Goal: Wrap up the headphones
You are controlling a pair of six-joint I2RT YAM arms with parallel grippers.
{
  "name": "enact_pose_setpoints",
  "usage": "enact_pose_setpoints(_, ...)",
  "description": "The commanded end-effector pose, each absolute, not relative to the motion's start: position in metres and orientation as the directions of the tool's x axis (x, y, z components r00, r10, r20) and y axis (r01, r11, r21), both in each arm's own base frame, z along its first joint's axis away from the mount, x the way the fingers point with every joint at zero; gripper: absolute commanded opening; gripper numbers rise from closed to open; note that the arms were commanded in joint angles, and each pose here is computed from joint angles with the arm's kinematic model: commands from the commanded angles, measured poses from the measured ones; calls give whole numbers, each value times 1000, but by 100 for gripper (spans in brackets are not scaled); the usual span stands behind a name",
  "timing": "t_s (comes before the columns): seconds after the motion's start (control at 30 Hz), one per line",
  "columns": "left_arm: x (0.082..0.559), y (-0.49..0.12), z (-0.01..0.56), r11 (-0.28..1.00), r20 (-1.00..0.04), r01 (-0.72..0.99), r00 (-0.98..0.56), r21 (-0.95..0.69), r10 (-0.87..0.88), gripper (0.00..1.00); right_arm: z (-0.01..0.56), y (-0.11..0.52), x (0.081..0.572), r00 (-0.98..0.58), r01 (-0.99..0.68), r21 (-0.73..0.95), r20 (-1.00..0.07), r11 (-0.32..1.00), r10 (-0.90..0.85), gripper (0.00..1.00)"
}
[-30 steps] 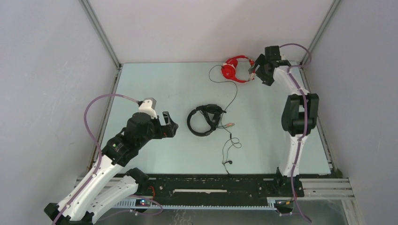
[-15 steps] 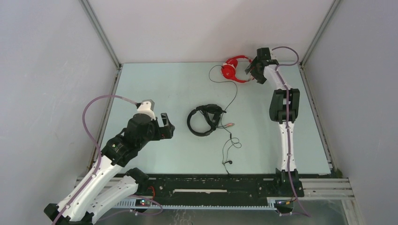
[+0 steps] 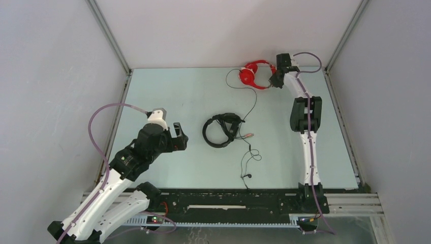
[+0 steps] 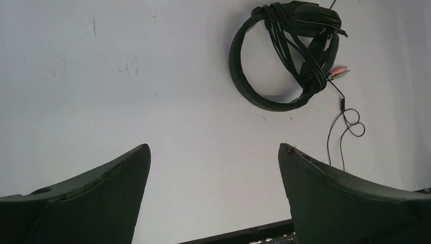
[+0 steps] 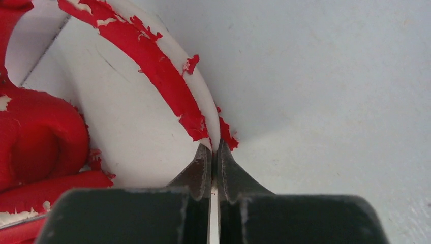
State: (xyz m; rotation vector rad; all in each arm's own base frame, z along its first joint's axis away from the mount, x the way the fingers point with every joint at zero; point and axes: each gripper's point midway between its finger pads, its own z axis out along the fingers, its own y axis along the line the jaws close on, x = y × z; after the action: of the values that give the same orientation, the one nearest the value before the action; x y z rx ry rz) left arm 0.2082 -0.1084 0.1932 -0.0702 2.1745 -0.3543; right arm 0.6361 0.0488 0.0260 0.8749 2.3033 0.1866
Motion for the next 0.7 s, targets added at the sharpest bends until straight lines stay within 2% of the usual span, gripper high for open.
enact_pose_setpoints(0.0, 210, -111, 213, 946, -808, 96, -551, -310, -209, 100, 84, 33, 629, -500, 539, 359, -591, 762, 633, 0)
enact_pose_setpoints(0.03, 209, -114, 213, 942, -807, 111, -554, -316, -205, 100, 90, 29, 621, -500, 544, 347, -597, 764, 627, 0)
enact_pose_setpoints(0.17, 208, -129, 206, 925, -796, 186, -582, -331, -168, 100, 171, 12, 584, -411, 512, 335, -713, 791, 569, 0)
enact_pose_setpoints(0.37, 213, -148, 212, 898, -797, 261, -587, -355, -145, 100, 241, -7, 491, -367, 473, 273, -803, 837, 470, 0)
enact_pose_setpoints(0.57, 227, -168, 231, 876, -809, 327, -577, -355, -113, 100, 240, -13, 380, -474, 432, 152, -800, 889, 367, 0)
enact_pose_setpoints(0.67, 232, -173, 243, 870, -820, 353, -564, -344, -95, 100, 235, -2, 328, -520, 314, 102, -813, 944, 261, 0)
